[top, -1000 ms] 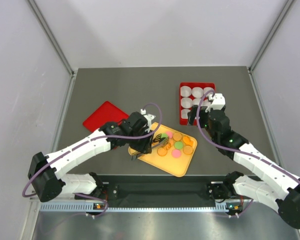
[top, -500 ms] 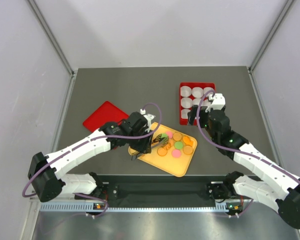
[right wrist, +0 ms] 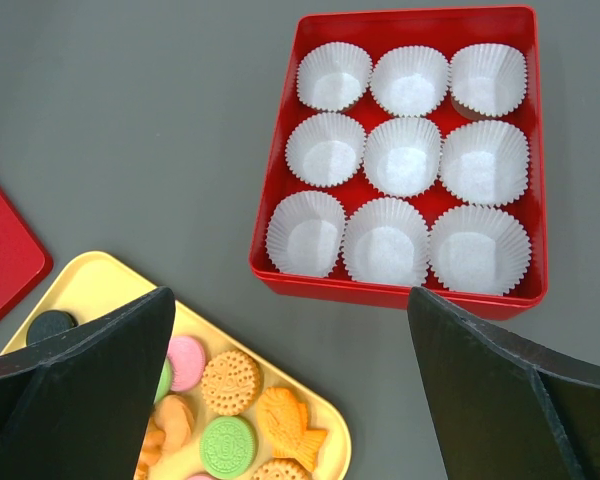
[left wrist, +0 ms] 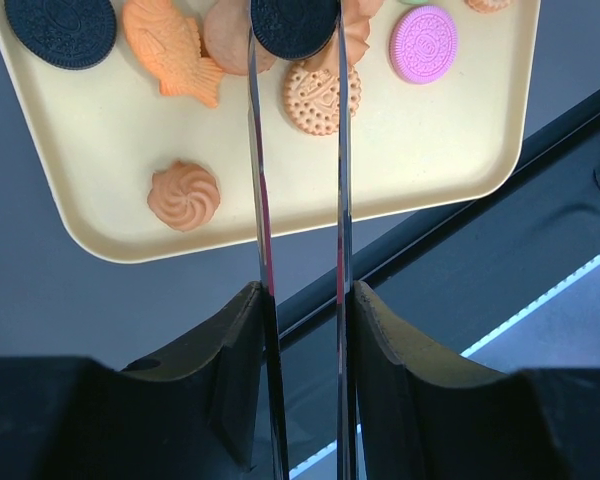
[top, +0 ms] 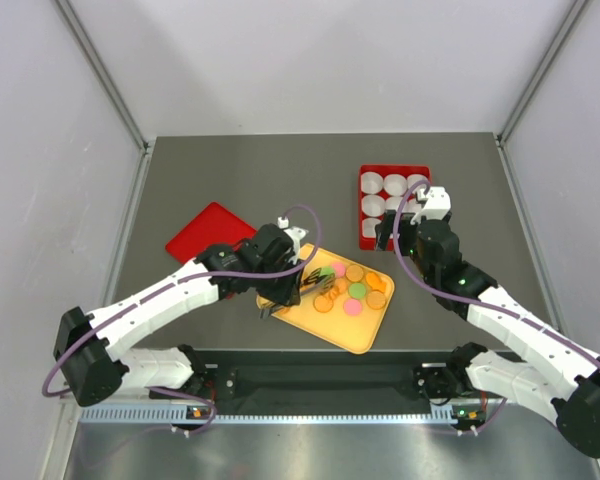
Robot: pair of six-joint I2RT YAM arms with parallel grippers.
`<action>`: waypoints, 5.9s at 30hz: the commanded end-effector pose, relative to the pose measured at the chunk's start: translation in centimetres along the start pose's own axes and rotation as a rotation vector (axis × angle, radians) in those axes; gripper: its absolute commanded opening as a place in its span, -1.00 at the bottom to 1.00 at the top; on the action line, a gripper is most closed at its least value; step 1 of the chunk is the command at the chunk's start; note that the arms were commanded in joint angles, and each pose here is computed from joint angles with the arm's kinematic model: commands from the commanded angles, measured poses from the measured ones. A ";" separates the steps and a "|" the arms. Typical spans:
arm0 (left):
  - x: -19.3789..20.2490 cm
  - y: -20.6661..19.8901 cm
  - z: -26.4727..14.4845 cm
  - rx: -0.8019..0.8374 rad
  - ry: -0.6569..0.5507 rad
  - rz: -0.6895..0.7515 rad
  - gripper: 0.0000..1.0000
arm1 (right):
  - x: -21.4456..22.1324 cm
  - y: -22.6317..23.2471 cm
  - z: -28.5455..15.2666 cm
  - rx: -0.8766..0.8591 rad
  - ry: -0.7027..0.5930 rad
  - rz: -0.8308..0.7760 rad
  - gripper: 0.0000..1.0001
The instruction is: Pack the cookies
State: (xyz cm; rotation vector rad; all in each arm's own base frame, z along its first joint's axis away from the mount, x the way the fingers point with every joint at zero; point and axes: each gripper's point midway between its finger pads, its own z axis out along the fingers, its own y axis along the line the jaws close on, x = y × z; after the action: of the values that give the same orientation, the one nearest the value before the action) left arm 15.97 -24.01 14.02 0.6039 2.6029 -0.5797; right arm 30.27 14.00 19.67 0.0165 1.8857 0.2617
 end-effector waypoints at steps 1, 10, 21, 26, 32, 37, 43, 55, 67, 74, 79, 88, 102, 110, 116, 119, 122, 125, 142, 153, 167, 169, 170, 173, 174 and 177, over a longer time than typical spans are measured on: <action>-2.0 -0.9 -1.7 0.024 -0.080 0.010 -0.17 | -1.4 0.7 -0.4 -0.025 -0.052 0.011 1.00; -2.4 -1.2 -2.1 0.031 -0.093 0.011 -0.17 | -1.4 0.6 -0.3 -0.022 -0.053 0.009 0.99; -3.5 -1.4 -2.9 0.029 -0.136 0.007 -0.17 | -1.5 0.7 -0.4 -0.026 -0.055 0.011 0.99; -5.4 -1.6 -3.1 0.021 -0.197 0.008 -0.19 | -2.3 0.9 -0.6 -0.029 -0.064 0.012 0.99; -11.0 -2.8 -3.3 -0.005 -0.318 0.027 -0.20 | -4.6 0.9 -1.8 -0.030 -0.097 0.017 1.00; -16.1 -3.4 -1.1 -0.054 -0.393 0.057 -0.21 | -6.5 0.4 -3.2 -0.012 -0.120 0.028 0.99; -22.3 -4.3 2.5 -0.090 -0.474 0.113 -0.23 | -8.6 0.1 -4.8 -0.004 -0.151 0.050 1.00; -30.7 -2.7 9.7 -0.240 -0.549 0.135 -0.23 | -9.5 -1.1 -7.1 0.016 -0.170 0.053 1.00; -31.3 -1.1 11.9 -0.274 -0.523 0.121 -0.21 | -8.9 -1.5 -7.2 0.028 -0.159 0.038 1.00; -30.8 -1.2 12.5 -0.259 -0.505 0.125 -0.20 | -8.6 -1.6 -7.2 0.031 -0.157 0.038 0.99; -30.5 -1.3 12.6 -0.251 -0.501 0.128 -0.19 | -8.5 -1.7 -7.1 0.035 -0.154 0.038 1.00; -30.1 -1.2 13.2 -0.250 -0.489 0.127 -0.17 | -8.2 -1.8 -6.9 0.043 -0.149 0.035 1.00; -30.1 -1.2 13.4 -0.242 -0.485 0.134 -0.08 | -8.3 -1.7 -6.8 0.042 -0.150 0.028 1.00; -30.0 -1.5 13.3 -0.231 -0.482 0.135 -0.05 | -8.2 -1.8 -6.7 0.044 -0.148 0.027 0.99; -29.8 -1.4 13.5 -0.232 -0.474 0.138 -0.02 | -8.2 -1.8 -6.7 0.047 -0.147 0.025 0.99; -29.9 -1.4 13.4 -0.230 -0.477 0.135 0.02 | -8.2 -1.8 -6.6 0.046 -0.147 0.025 0.99; -29.8 -1.4 13.4 -0.229 -0.475 0.134 0.02 | -8.2 -1.8 -6.6 0.048 -0.146 0.026 0.99; -29.8 -1.5 13.3 -0.229 -0.476 0.135 0.02 | -8.3 -1.8 -6.6 0.049 -0.147 0.028 0.99; -28.4 -4.1 3.2 -0.101 -0.545 0.099 -0.03 | -9.2 -1.3 -6.1 0.051 -0.150 0.011 0.99; -16.5 -2.2 -1.1 -0.032 -0.380 0.073 -0.05 | -9.0 -0.2 -4.7 0.026 -0.121 0.000 0.99; -3.2 -2.8 -2.7 0.064 -0.133 0.118 -0.03 | -7.3 -0.1 -3.1 0.040 -0.065 -0.042 0.99; -2.1 -2.9 -2.4 0.069 -0.101 0.122 -0.03 | -7.1 -0.1 -3.1 0.041 -0.061 -0.043 0.99; -1.7 -3.3 -2.4 0.079 -0.089 0.132 -0.03 | -7.0 -0.1 -3.1 0.039 -0.058 -0.047 1.00; -0.7 -3.4 -2.2 0.067 -0.064 0.146 -0.03 | -6.9 -0.2 -3.1 0.040 -0.058 -0.047 0.99; -0.6 -3.4 -2.2 0.065 -0.058 0.149 -0.03 | -6.9 -0.2 -3.1 0.041 -0.055 -0.048 1.00; 0.1 -3.1 -2.0 0.047 -0.038 0.155 -0.02 | -6.8 -0.2 -3.1 0.040 -0.055 -0.048 1.00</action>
State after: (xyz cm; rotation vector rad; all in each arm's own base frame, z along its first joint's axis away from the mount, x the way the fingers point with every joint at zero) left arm 14.40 -25.83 16.55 0.7982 2.4769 -0.5942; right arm 29.23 11.81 24.61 0.0042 1.9000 0.1539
